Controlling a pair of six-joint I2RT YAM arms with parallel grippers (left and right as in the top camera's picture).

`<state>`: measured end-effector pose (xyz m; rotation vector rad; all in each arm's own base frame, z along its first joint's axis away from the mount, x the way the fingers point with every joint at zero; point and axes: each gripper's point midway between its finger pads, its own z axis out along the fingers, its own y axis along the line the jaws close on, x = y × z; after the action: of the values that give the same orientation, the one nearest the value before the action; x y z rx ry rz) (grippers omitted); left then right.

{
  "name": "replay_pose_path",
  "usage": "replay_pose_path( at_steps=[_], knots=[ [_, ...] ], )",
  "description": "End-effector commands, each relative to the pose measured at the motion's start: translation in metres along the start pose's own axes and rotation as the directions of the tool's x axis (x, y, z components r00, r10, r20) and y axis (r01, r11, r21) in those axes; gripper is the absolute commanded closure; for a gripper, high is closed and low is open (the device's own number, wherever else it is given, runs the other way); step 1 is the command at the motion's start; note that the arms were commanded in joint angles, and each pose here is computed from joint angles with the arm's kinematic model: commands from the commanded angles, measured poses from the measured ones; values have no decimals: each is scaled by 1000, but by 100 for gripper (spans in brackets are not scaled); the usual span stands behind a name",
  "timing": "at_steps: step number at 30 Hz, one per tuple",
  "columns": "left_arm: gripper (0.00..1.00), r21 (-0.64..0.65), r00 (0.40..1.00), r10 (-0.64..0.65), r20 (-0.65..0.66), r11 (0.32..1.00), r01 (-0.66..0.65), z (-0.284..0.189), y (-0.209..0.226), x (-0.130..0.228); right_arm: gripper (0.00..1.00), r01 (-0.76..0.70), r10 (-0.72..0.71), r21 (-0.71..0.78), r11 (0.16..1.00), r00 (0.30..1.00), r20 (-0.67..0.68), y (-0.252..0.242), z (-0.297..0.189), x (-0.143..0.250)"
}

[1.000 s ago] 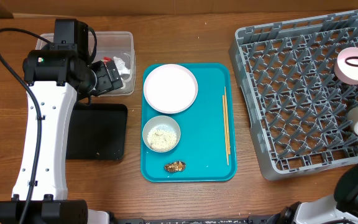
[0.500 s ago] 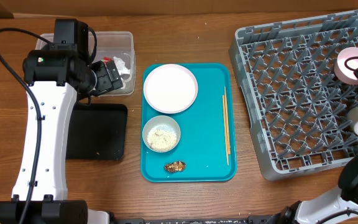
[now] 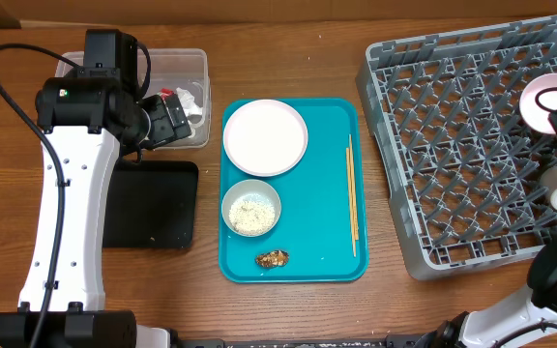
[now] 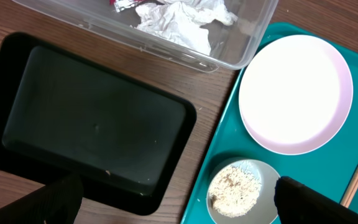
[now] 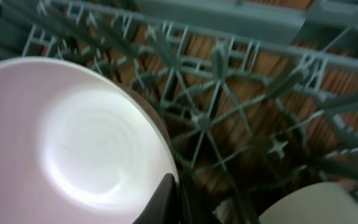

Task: Sort waste into correct bins and load items into the dishwasher

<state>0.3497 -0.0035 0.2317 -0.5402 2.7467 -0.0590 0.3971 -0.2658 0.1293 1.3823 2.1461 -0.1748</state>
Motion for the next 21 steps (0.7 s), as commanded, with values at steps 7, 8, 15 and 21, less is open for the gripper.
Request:
replay_pose_path(
  at_steps=[7,8,15,21],
  knots=[
    [0,19,1000,22,11,1000,-22,-3,-8,-2,96,76,-167,258,963,922,350,-16,-75,-101],
    [0,19,1000,22,11,1000,-22,-3,-8,-2,96,72,-202,336,939,906,372,-25,-81,-106],
    [0,19,1000,22,11,1000,-22,-3,-8,-2,96,-45,-329,625,779,819,470,-45,-119,-120],
    [0,19,1000,22,10,1000,-22,-3,-8,-1,96,166,-463,656,736,831,309,-15,-80,-84]
  ],
)
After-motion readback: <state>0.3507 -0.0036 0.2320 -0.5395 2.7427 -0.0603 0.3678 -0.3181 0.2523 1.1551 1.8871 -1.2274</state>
